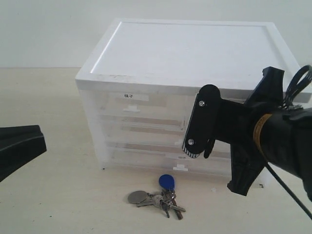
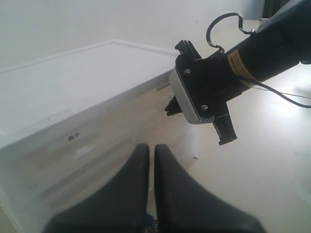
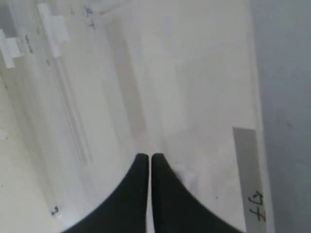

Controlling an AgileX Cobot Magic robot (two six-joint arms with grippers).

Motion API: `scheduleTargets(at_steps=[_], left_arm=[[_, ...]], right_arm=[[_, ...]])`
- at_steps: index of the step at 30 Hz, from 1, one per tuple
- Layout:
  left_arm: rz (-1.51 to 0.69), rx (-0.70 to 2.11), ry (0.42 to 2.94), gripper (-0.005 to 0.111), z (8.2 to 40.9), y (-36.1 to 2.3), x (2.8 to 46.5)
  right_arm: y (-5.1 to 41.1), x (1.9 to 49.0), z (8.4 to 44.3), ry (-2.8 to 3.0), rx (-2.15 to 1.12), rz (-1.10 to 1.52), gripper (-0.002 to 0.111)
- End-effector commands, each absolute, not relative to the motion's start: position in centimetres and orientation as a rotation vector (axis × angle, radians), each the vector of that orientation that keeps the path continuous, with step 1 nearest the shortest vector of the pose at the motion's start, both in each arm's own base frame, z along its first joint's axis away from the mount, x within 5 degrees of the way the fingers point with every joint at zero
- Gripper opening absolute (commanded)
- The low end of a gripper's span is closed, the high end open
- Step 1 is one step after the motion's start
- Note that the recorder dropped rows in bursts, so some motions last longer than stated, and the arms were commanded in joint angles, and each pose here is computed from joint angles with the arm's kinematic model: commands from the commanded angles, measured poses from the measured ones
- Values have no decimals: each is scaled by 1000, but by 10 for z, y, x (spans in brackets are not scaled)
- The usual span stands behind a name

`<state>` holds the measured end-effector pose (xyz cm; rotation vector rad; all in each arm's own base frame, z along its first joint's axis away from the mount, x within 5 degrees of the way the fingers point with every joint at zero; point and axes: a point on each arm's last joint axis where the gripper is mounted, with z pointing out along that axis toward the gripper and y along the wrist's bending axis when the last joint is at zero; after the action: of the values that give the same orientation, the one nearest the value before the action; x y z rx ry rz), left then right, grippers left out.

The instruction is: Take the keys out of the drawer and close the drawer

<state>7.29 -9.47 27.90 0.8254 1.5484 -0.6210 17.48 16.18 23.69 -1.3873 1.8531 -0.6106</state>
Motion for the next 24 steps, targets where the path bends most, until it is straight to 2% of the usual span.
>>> scheduleTargets(at_steps=[1, 8, 13, 17, 21, 24], left_arm=[[-619, 811, 1569, 5, 277, -93, 73], [-569, 760, 1622, 5, 276, -89, 78], [-519, 471, 1642, 5, 305, -72, 95], [-477, 349, 1612, 5, 323, -61, 101], [-484, 302, 1571, 5, 329, -58, 105], [-453, 283, 1619, 5, 326, -60, 116]], right_arm=[[169, 166, 242, 1818, -1407, -625, 0], [208, 107, 246, 1625, -1554, -420, 0], [196, 119, 278, 1580, -1163, -446, 0], [168, 123, 315, 1606, -905, -358, 0], [95, 133, 370, 1596, -535, -212, 0], [55, 134, 379, 1626, -360, -274, 0]])
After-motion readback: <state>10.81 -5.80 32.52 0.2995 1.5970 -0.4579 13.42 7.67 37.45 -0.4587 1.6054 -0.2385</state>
